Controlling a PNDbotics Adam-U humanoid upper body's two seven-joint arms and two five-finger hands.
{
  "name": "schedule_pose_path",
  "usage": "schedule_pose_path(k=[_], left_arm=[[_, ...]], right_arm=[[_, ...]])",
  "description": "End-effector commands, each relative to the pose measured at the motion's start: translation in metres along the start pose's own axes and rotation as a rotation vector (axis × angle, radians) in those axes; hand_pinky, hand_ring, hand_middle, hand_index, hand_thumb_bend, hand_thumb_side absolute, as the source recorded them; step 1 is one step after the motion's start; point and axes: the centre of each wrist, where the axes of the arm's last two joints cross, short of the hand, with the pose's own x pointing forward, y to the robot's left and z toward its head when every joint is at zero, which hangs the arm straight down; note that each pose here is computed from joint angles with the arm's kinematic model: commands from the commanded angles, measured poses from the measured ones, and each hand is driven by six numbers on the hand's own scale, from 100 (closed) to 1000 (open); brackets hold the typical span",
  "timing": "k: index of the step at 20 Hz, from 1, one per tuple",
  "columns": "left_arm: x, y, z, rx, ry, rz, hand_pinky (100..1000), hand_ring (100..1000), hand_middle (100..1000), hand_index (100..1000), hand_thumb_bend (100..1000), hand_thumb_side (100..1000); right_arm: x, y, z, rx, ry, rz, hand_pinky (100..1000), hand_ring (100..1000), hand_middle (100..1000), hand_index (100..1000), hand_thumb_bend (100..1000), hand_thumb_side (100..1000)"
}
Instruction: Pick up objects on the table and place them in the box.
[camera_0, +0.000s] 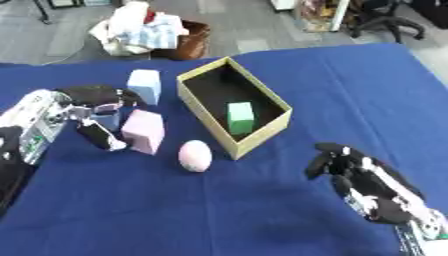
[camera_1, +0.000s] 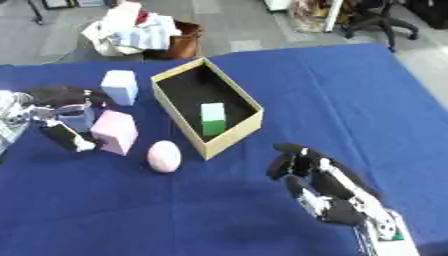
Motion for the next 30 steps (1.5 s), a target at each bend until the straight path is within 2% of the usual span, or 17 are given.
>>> schedule_pose_path(k=[1,5,9,11,13,15,21,25,30], left_arm=[[-0.005,0.012,0.002,0.027,0.012,-0.022,850,808,863,951,341,381],[-0.005,0.007,-0.001,-0.011,-0.009,-0.020,822,746,760,920,288,371],[-0.004,0.008,0.001,-0.011,-0.032,-0.011,800,678,548,824,196,341],[-0.003,0.013,0.004,0.025,-0.043,-0.004,793,658,503,790,154,323],[-0.001,0.023,0.008,0.076,-0.057,-0.002,789,645,485,773,109,303],[0.003,0.037,0.014,0.140,-0.076,-0.004,787,638,483,766,100,291],[0.029,0.097,0.021,0.329,-0.147,-0.008,784,639,480,765,100,261],[0.050,0.121,0.000,0.371,-0.170,-0.005,782,641,490,771,100,259],[0.078,0.126,-0.045,0.388,-0.151,0.039,776,641,499,780,100,255]], right_arm=[[0.004,-0.005,0.000,0.007,-0.009,0.022,677,708,654,913,100,446],[0.004,-0.005,0.000,0.007,-0.008,0.022,677,708,654,913,100,446],[0.004,-0.005,0.001,0.007,-0.006,0.021,677,708,654,913,100,445],[0.004,-0.005,0.001,0.007,-0.006,0.021,678,708,653,913,100,445],[0.004,-0.005,0.001,0.006,-0.006,0.022,678,707,653,913,100,445],[0.004,-0.005,0.001,0.007,-0.005,0.022,678,707,653,913,100,445],[0.003,-0.004,0.000,0.012,-0.006,0.019,678,707,653,912,100,445],[0.003,-0.003,-0.001,0.019,-0.010,0.013,677,707,653,912,100,444],[0.003,0.001,-0.007,0.038,-0.026,0.001,677,707,653,912,100,444]])
